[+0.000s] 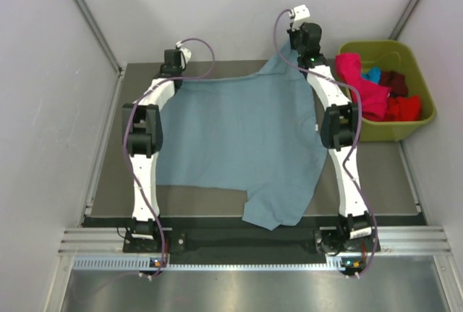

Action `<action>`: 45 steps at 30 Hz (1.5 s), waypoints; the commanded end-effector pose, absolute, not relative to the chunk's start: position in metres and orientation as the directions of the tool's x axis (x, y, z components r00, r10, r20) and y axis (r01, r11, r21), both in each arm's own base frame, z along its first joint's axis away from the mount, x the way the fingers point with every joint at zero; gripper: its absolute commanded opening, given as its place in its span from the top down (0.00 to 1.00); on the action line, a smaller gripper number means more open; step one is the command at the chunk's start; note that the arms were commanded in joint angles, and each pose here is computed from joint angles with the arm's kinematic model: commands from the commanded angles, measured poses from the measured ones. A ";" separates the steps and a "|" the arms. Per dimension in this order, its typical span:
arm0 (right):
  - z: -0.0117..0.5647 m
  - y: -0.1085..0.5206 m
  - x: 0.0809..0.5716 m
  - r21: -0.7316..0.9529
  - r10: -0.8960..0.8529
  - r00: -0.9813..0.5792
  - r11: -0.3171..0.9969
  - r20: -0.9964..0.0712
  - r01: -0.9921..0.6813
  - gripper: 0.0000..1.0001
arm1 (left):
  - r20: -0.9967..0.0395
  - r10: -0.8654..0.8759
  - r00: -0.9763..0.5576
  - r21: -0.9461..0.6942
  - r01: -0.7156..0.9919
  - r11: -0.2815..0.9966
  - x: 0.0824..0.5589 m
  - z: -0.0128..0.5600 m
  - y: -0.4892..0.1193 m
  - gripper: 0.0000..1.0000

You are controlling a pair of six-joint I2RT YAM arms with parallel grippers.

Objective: Fold and stack the t-shirts
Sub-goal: Flatten the tshirt out, then fold the tshirt

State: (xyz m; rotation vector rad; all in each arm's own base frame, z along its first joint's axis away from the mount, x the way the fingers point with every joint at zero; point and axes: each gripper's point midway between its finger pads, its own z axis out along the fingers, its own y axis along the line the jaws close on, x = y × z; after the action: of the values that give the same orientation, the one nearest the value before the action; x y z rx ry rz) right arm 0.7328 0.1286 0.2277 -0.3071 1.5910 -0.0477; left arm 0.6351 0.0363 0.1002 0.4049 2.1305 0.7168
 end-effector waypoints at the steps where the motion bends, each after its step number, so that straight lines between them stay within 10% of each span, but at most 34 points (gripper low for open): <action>1: 0.258 0.134 0.736 -0.247 -0.237 0.091 0.960 -0.967 -0.135 1.00 | -0.697 0.474 -0.538 0.611 -0.101 0.785 0.636 0.170 0.049 1.00; 45: 0.258 0.120 0.591 -0.169 -0.317 -0.355 0.906 -0.879 -0.388 1.00 | -0.676 0.505 -0.537 0.513 0.149 0.845 0.596 0.220 0.024 1.00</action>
State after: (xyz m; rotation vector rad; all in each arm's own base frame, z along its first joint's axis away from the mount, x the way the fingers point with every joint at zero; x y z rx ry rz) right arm 0.6104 0.1214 0.1887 -0.4965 2.0611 0.0657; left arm 0.6029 0.0241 0.1666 0.4899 2.1805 0.5518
